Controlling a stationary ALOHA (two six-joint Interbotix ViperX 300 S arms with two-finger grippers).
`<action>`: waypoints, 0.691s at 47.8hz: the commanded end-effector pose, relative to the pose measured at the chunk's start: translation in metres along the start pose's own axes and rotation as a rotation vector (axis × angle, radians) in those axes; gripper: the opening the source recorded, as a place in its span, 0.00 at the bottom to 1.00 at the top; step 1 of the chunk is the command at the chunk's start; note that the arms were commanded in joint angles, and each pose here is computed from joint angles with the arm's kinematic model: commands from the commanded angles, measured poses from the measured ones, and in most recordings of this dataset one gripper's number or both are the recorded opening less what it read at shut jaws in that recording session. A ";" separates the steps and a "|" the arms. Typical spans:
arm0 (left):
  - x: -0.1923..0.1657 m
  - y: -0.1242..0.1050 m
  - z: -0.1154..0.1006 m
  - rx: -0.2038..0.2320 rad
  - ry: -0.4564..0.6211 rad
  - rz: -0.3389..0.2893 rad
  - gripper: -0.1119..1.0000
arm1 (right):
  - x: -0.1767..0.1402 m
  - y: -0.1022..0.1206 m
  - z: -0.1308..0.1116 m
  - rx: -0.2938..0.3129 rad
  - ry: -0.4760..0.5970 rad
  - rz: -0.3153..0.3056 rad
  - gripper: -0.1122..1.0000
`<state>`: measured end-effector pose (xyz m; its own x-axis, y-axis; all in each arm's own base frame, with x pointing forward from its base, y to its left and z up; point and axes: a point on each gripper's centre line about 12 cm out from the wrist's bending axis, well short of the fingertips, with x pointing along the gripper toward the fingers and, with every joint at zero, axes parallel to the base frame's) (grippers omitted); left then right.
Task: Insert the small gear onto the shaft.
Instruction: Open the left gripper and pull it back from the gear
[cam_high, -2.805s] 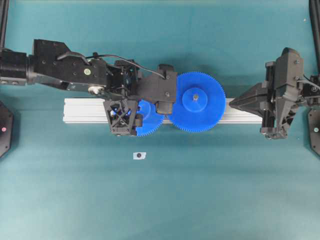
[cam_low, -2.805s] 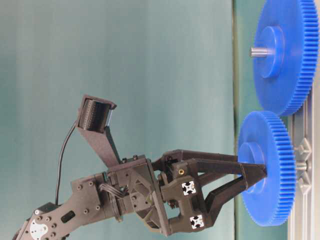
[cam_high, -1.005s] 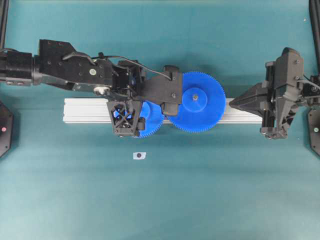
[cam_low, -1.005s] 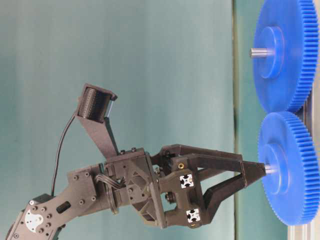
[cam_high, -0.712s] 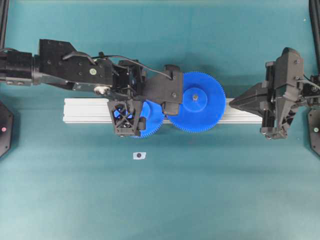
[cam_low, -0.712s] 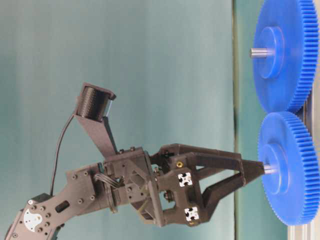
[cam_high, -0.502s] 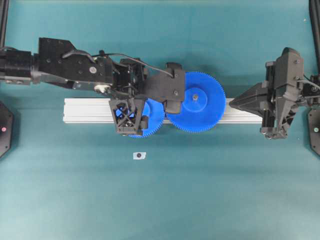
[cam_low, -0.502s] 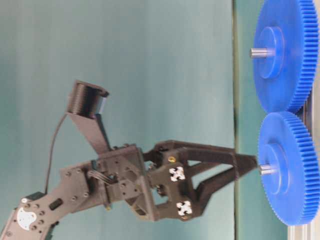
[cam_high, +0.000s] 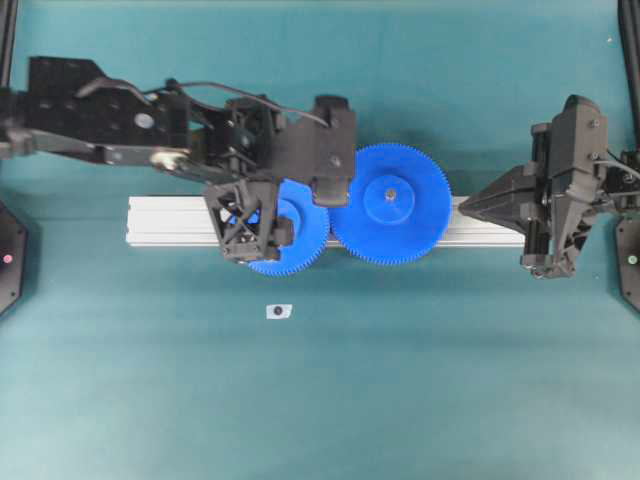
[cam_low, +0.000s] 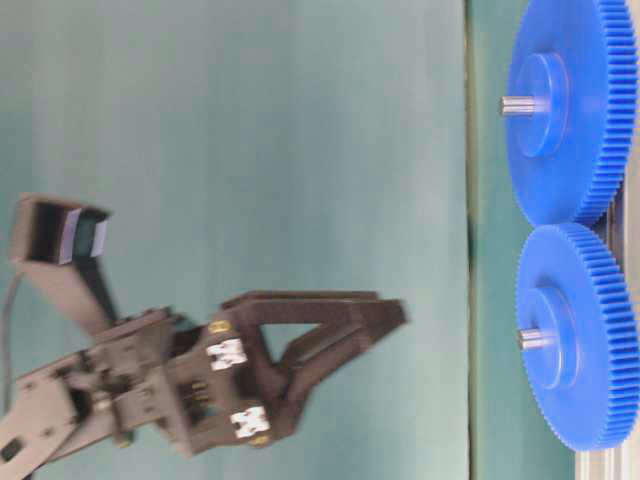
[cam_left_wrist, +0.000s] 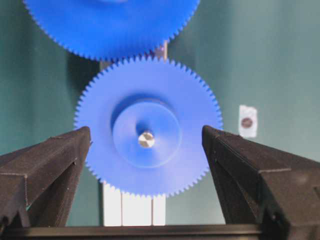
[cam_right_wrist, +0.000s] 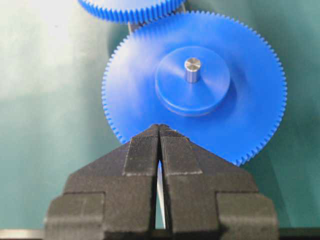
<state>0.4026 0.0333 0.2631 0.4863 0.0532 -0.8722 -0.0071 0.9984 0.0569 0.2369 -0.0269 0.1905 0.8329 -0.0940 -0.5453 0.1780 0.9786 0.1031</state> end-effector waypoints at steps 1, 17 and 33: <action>-0.020 -0.003 0.006 0.009 -0.054 0.002 0.89 | -0.001 0.000 0.005 0.008 -0.020 0.001 0.13; -0.032 -0.010 0.007 0.021 -0.079 -0.005 0.89 | -0.001 0.000 0.005 0.008 -0.021 0.001 0.13; -0.035 -0.013 0.005 0.026 -0.069 -0.010 0.89 | -0.002 0.000 0.006 0.010 -0.026 0.002 0.13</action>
<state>0.3947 0.0200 0.2782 0.5129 0.0388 -0.8576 0.0219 0.9981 0.0582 0.2366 -0.0269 0.1916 0.8354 -0.0943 -0.5415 0.1783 0.9784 0.1047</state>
